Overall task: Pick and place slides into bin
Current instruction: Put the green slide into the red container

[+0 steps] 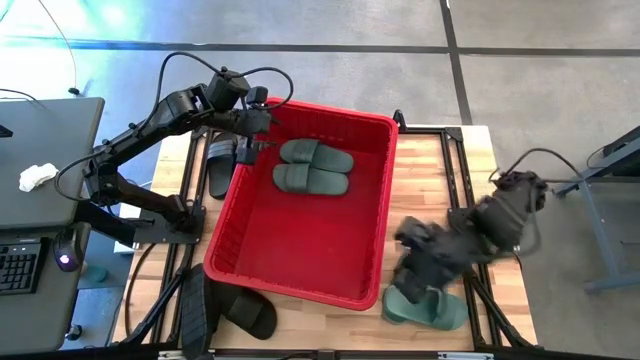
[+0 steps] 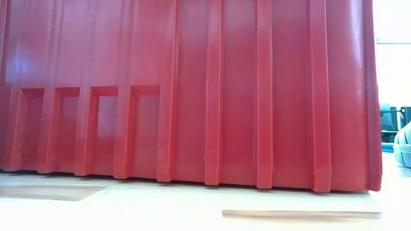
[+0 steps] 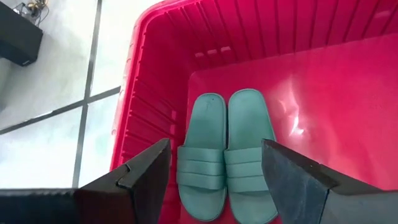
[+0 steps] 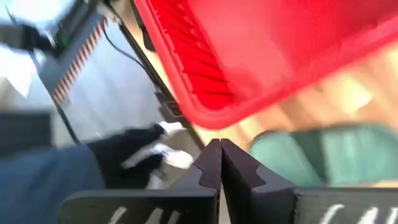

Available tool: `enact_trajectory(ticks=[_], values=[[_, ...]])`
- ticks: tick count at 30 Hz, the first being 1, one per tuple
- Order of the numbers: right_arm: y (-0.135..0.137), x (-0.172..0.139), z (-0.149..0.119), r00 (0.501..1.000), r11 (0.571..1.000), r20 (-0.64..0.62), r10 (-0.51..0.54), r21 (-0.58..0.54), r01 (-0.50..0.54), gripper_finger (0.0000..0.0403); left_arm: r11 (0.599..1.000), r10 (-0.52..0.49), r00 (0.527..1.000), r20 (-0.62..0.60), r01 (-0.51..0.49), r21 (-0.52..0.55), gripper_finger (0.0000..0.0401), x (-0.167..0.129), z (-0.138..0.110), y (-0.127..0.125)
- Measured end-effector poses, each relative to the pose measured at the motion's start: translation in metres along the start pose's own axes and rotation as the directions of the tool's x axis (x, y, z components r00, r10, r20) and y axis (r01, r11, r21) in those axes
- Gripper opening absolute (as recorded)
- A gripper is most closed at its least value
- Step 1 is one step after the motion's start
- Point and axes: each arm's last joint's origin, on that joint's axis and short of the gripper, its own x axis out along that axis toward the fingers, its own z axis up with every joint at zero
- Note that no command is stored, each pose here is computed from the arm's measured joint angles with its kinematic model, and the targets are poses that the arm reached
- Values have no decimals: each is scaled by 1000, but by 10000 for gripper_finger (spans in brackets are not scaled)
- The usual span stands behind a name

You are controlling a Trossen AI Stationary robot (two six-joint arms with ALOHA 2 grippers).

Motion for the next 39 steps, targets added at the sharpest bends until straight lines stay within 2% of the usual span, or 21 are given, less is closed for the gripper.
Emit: enact_trajectory(ticks=[2,7,11,17,20,23,25,28,30,34,39], values=[[3,-5,-16,1000,996,18,11,93,-12,0,1000,0,1000,0,0,0,232,0,0,0],[13,1,-48,999,968,-39,8,252,2,0,1000,0,1000,0,0,-10,232,0,0,0],[23,18,-67,994,953,-103,-33,295,62,0,1000,-22,1000,19,23,-19,232,0,0,-1],[38,59,-93,951,905,-275,-138,355,234,0,998,-52,998,29,53,-21,232,0,0,-2],[34,84,-102,926,856,-302,-227,392,338,0,998,-57,998,30,58,-21,232,0,0,-3],[13,113,-111,855,770,-358,-376,393,503,0,998,-61,998,34,62,-21,232,0,0,-3],[-6,128,-116,785,698,-409,-465,375,609,0,998,-62,997,35,63,-21,232,0,0,-3],[-29,135,-121,707,579,-467,-532,409,706,0,998,-64,997,36,64,-20,232,0,0,-3],[-37,138,-122,677,530,-494,-545,422,736,0,998,-64,997,35,65,-20,232,0,0,-3],[-40,140,-121,658,502,-518,-547,426,752,0,997,-70,997,33,71,-20,232,0,0,-3],[-41,141,-119,677,527,-480,-558,425,736,1,997,-72,997,33,72,-20,232,0,0,-3]])
